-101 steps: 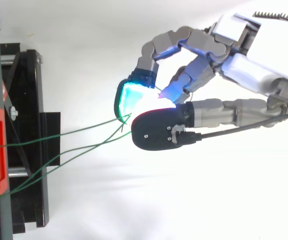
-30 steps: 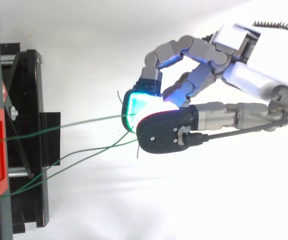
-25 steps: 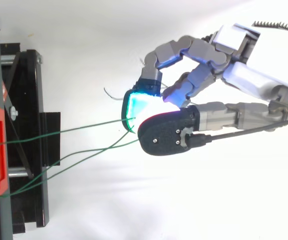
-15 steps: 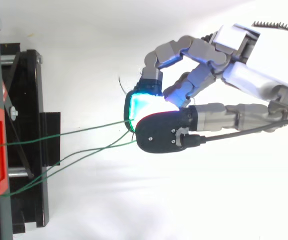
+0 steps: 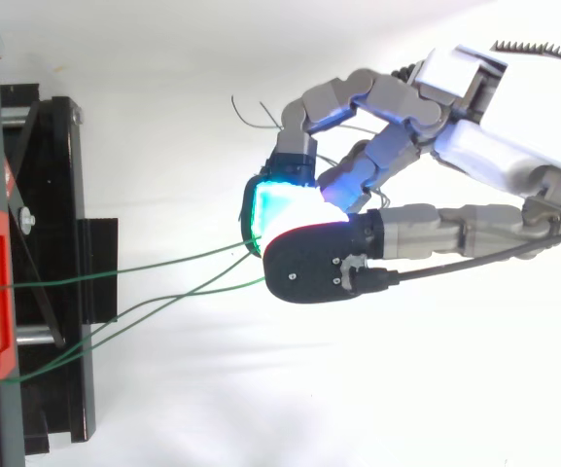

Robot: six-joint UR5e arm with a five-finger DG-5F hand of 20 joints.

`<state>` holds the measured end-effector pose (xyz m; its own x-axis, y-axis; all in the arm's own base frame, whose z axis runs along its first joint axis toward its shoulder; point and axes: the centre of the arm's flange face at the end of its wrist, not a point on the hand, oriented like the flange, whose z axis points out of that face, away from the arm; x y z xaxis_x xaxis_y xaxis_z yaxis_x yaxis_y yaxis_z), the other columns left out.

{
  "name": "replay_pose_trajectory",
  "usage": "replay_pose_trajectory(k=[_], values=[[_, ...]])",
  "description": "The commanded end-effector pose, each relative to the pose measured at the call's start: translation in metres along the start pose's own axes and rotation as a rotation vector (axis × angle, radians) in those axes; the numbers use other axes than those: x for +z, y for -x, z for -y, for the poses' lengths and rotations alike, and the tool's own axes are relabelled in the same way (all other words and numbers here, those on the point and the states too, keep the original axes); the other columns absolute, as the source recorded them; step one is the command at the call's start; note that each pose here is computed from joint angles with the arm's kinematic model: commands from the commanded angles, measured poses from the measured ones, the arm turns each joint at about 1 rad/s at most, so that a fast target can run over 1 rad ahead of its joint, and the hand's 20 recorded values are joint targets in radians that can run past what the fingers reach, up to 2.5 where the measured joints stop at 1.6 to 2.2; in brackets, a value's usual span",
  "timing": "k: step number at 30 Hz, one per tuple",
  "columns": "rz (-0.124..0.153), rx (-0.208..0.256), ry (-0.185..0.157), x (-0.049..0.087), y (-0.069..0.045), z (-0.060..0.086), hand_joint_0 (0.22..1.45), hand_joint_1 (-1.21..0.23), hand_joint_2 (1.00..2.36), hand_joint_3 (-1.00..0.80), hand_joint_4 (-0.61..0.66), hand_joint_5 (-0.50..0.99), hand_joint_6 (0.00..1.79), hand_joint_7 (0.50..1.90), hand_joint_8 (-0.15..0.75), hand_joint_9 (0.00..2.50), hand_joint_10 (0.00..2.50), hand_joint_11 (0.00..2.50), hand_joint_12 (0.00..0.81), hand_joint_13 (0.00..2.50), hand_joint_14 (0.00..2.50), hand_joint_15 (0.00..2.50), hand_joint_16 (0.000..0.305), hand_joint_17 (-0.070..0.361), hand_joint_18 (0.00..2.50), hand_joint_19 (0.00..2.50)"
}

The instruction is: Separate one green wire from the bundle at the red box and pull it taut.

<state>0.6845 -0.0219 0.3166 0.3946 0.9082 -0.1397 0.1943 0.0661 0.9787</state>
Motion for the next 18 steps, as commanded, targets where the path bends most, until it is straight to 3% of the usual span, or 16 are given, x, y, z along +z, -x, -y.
replay_pose_trajectory(k=[1, 13, 18], values=[[0.0, -0.002, -0.003, 0.0004, 0.0, 0.0012, 0.63, -0.83, 1.02, -0.25, 0.08, -0.18, 0.91, 1.07, 0.264, 1.19, 0.01, 1.47, 0.387, 0.88, 0.03, 0.85, 0.054, 0.121, 0.7, 0.78], [-0.002, 0.004, -0.005, -0.0008, 0.0008, -0.0002, 0.63, -0.92, 1.01, -0.35, 0.1, -0.18, 0.91, 1.06, 0.265, 1.14, 0.01, 1.45, 0.389, 0.85, 0.03, 0.85, 0.054, 0.122, 0.67, 0.75], [-0.002, 0.002, -0.007, -0.0001, 0.0002, 0.0017, 0.57, -0.92, 1.0, -0.5, 0.11, -0.19, 0.9, 1.04, 0.27, 1.13, 0.01, 1.44, 0.389, 0.85, 0.03, 0.85, 0.055, 0.124, 0.68, 0.76]])
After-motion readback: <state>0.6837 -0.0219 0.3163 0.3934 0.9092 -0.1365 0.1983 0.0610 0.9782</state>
